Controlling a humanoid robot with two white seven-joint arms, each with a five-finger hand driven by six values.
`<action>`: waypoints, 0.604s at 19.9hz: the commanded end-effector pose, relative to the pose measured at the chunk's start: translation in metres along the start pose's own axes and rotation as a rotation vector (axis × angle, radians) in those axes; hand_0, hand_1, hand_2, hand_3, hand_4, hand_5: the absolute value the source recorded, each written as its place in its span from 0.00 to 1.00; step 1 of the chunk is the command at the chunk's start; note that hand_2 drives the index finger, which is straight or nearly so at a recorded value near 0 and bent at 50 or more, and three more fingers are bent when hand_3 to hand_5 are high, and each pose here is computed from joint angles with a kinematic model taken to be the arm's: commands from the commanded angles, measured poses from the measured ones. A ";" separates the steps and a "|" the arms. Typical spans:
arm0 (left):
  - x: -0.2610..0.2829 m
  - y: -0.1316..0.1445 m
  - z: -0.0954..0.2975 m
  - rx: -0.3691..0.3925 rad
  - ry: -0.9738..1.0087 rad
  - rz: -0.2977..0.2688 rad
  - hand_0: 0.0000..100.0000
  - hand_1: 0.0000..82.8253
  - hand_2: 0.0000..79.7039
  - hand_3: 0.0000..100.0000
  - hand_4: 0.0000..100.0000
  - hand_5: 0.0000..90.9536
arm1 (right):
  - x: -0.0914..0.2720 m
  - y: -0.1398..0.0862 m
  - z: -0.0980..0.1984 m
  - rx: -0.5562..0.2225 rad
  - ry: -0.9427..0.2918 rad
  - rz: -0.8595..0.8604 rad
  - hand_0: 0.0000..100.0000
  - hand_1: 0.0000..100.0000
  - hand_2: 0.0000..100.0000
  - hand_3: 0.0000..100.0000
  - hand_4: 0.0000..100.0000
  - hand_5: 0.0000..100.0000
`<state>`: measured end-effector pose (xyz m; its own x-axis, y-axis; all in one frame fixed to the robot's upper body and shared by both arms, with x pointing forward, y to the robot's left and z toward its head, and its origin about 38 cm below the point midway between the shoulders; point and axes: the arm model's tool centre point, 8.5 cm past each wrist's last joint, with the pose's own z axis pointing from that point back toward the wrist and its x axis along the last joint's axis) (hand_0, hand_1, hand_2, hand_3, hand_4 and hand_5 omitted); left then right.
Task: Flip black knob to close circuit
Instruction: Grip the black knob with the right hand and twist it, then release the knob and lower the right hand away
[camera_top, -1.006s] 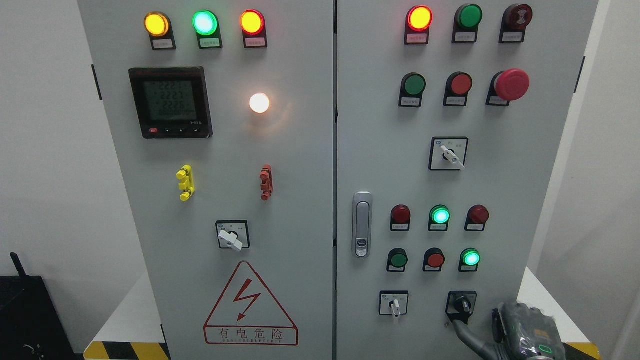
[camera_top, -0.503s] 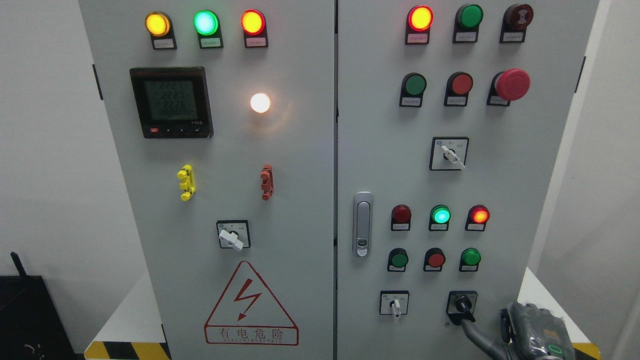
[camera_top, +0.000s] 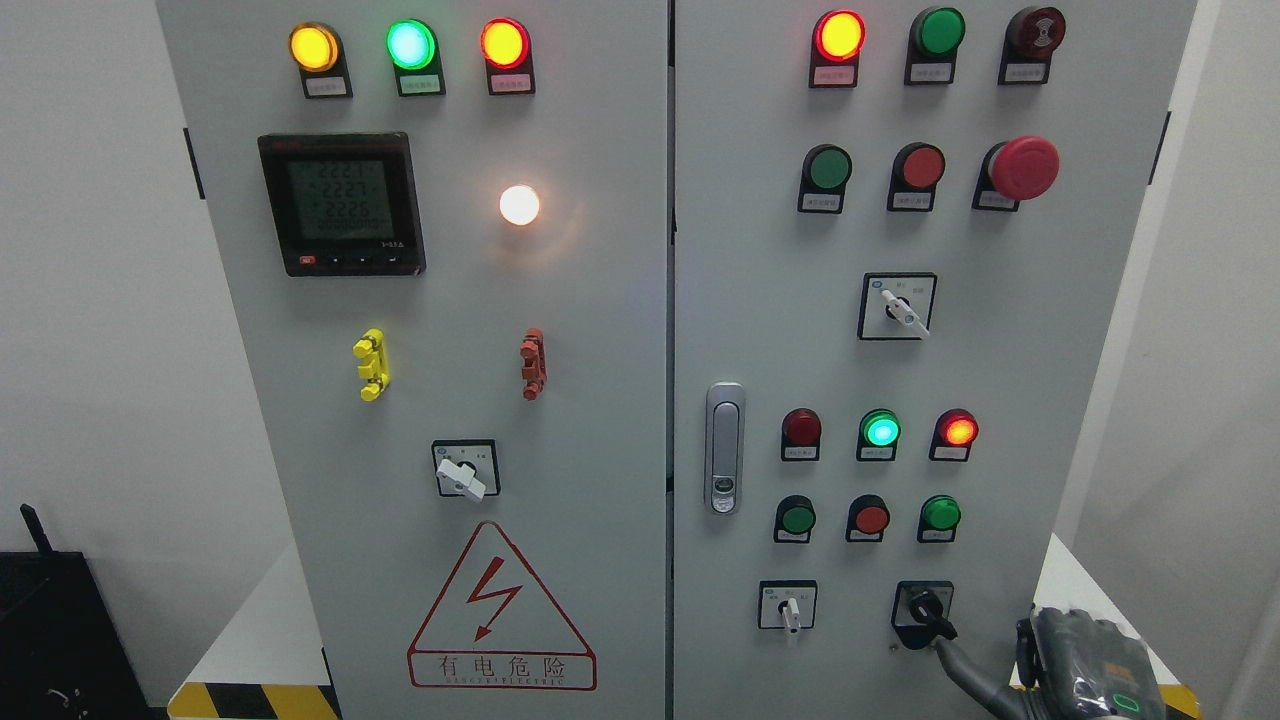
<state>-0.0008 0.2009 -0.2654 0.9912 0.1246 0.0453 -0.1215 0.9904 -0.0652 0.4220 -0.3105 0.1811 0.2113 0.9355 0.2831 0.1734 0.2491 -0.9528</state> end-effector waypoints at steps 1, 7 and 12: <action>-0.001 0.000 0.000 0.000 0.002 0.000 0.12 0.67 0.00 0.00 0.00 0.00 | 0.034 0.028 0.013 0.040 -0.068 -0.031 0.00 0.07 0.93 1.00 0.92 0.84; -0.001 0.000 0.000 0.000 0.002 0.000 0.12 0.67 0.00 0.00 0.00 0.00 | 0.036 0.046 0.033 0.075 -0.082 -0.067 0.00 0.09 0.93 1.00 0.92 0.85; 0.000 0.000 0.000 -0.001 0.000 0.000 0.12 0.67 0.00 0.00 0.00 0.00 | 0.023 0.034 0.065 0.083 -0.088 -0.298 0.00 0.10 0.85 1.00 0.89 0.83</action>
<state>-0.0009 0.2009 -0.2654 0.9912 0.1246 0.0452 -0.1216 0.9904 -0.0652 0.3992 -0.2791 0.1457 0.1439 0.9185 0.3684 0.1286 0.3518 -0.9272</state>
